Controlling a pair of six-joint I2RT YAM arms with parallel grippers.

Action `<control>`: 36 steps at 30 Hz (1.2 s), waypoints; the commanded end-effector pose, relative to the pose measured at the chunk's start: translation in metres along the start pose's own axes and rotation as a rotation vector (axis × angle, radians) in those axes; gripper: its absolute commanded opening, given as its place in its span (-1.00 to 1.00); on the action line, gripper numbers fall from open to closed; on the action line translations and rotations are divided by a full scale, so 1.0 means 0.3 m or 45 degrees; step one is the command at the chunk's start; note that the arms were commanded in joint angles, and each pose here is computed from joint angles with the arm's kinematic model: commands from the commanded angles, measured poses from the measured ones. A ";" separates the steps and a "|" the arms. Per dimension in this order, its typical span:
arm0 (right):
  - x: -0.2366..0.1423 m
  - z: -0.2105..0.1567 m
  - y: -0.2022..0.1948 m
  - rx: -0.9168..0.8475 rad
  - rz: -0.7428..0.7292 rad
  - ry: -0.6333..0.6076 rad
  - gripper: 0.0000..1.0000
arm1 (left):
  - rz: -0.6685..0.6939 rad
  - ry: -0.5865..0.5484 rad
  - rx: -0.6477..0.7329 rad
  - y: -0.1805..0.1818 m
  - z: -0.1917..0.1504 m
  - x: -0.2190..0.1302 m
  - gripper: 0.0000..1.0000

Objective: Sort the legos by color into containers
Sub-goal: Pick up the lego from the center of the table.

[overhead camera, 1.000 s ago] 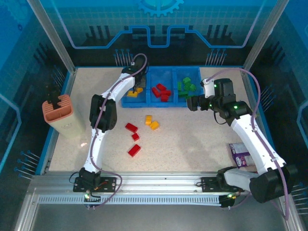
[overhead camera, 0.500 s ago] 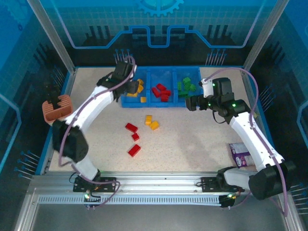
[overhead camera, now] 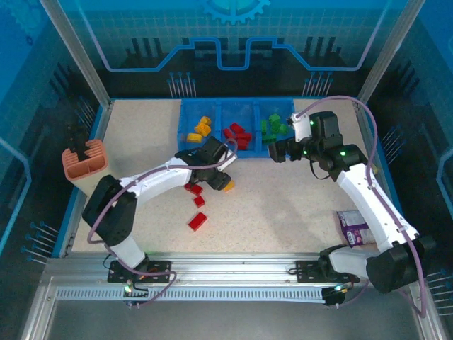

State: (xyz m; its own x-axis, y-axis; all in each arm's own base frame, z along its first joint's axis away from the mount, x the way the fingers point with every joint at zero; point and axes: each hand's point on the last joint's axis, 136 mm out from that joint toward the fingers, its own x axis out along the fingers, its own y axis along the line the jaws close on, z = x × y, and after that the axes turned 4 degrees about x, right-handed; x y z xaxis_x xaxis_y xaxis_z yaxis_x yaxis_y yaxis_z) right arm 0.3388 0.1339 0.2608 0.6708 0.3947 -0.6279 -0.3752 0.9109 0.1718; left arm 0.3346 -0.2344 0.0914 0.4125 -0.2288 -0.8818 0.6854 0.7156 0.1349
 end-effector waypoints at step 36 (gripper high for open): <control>0.006 0.020 0.012 -0.076 -0.017 -0.033 1.00 | -0.080 0.268 0.128 -0.130 -0.064 0.220 -0.23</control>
State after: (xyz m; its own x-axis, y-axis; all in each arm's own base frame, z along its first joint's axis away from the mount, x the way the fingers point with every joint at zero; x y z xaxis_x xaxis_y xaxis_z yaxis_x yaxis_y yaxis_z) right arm 0.3412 0.1323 0.2642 0.6904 0.3765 -0.6177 -0.3849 0.9142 0.1271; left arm 0.3400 -0.2675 0.0274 0.2973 -0.1451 -0.9437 0.7602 0.6340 0.1420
